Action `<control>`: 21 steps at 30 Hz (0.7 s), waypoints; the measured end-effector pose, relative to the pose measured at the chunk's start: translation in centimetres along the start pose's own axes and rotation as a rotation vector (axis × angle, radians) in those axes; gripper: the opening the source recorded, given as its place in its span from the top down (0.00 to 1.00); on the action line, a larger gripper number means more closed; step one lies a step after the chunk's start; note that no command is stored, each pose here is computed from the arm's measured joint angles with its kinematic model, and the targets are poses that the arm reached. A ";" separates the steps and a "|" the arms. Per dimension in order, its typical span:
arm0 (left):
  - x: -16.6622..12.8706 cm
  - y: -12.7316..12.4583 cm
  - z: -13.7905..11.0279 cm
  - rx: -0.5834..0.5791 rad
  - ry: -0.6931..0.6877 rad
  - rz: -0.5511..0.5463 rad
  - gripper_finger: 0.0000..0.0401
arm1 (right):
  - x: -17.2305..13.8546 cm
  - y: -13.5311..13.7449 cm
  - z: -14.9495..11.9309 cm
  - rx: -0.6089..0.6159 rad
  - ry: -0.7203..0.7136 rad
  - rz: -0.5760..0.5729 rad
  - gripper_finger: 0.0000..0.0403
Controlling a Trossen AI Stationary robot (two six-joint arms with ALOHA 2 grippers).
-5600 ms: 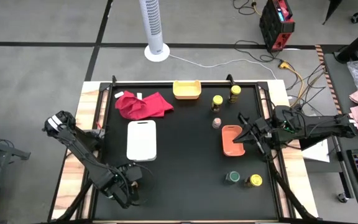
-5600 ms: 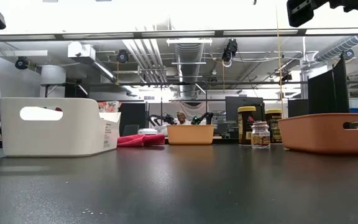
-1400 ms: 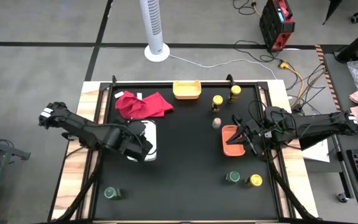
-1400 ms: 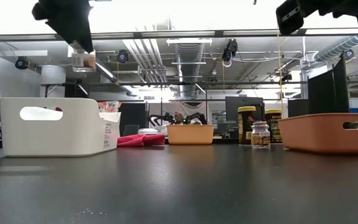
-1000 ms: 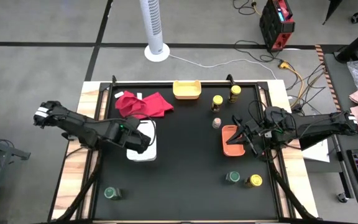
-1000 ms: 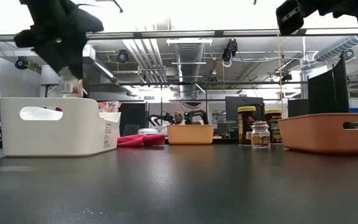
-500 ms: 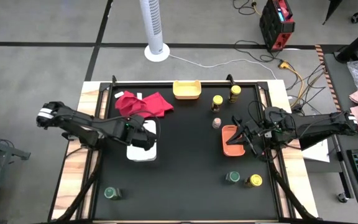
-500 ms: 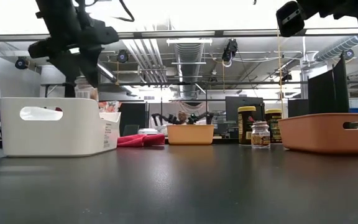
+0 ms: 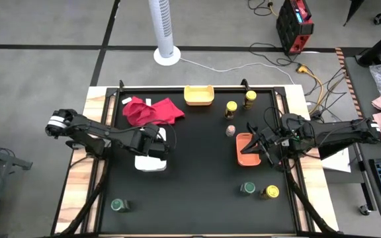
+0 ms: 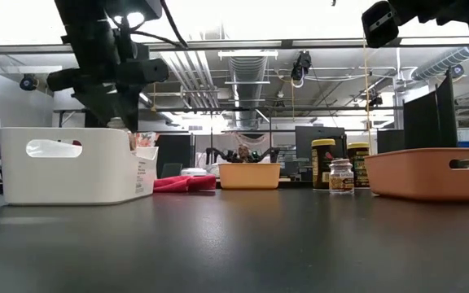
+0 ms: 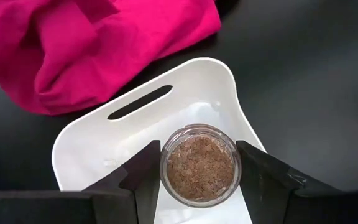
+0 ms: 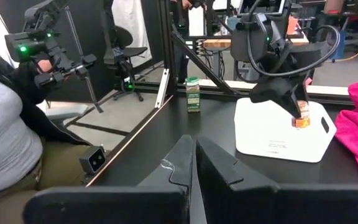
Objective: Sort spices by type
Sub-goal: Put the bottom transparent seasoning bottle into the white bin
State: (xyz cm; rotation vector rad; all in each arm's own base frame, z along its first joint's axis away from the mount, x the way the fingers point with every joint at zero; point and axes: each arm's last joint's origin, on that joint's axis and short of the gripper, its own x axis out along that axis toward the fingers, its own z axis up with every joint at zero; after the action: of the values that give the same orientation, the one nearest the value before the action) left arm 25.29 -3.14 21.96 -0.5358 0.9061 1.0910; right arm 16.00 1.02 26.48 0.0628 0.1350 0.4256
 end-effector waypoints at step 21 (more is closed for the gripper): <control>2.5 0.6 0.7 0.031 0.074 -0.018 0.59 | 0.0 0.0 0.0 -0.001 0.000 0.000 0.97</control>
State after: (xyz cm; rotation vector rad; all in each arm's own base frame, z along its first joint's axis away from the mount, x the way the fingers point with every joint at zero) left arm 25.46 -1.02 20.27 -0.5611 0.9794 1.0446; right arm 16.00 1.02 26.48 0.0621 0.1352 0.4257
